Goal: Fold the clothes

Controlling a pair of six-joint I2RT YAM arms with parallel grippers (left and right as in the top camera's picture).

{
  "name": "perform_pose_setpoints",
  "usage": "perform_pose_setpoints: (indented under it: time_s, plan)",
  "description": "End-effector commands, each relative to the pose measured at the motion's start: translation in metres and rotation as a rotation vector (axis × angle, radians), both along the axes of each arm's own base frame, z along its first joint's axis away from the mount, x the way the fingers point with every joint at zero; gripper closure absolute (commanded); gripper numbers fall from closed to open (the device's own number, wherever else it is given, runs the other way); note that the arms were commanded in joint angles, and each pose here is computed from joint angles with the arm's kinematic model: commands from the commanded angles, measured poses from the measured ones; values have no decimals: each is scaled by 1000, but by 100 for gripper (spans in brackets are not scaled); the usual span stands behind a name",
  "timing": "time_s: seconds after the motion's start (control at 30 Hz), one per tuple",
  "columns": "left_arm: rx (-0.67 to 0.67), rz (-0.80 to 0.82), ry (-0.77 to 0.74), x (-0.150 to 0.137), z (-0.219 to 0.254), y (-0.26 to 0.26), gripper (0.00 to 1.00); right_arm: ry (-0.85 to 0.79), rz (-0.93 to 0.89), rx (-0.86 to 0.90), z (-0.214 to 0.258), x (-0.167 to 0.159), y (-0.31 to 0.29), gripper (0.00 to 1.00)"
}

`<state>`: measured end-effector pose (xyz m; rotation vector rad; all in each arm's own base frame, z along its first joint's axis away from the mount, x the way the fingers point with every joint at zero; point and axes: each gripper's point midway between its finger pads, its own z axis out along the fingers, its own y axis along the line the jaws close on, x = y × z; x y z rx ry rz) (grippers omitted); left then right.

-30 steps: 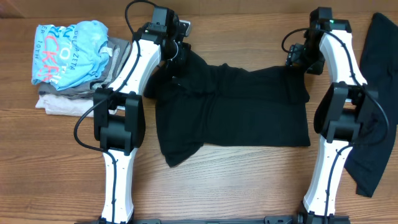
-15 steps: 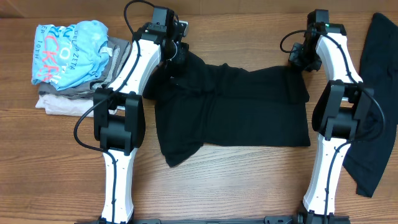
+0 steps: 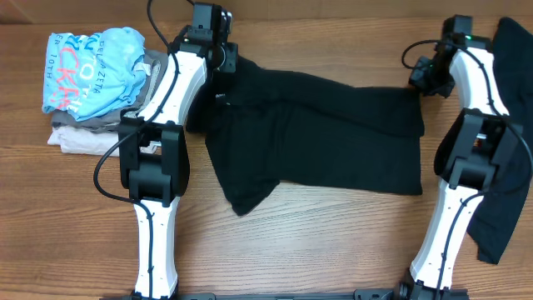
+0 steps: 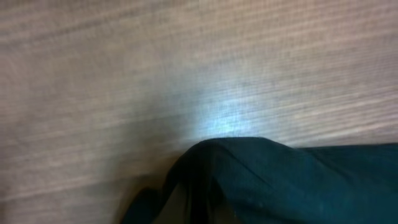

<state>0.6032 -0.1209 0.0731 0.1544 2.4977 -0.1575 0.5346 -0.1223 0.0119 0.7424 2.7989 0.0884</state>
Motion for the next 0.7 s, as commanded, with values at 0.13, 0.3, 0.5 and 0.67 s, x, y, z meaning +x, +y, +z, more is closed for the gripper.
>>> perform_pose_setpoints:
  time_s: [0.13, 0.3, 0.5, 0.67]
  plan:
    - [-6, 29, -82, 19, 14, 3, 64, -88, 55, -8, 22, 21, -2, 44]
    - [-3, 29, -72, 16, 14, 3, 5, -108, 54, -7, 49, 20, -2, 12]
    - [-6, 50, -94, 2, 67, 17, 0, -207, -35, -4, 181, -14, 1, 5]
    - [-74, 0, -101, -62, 171, 15, 0, -271, -21, 73, 271, -71, 32, 4]
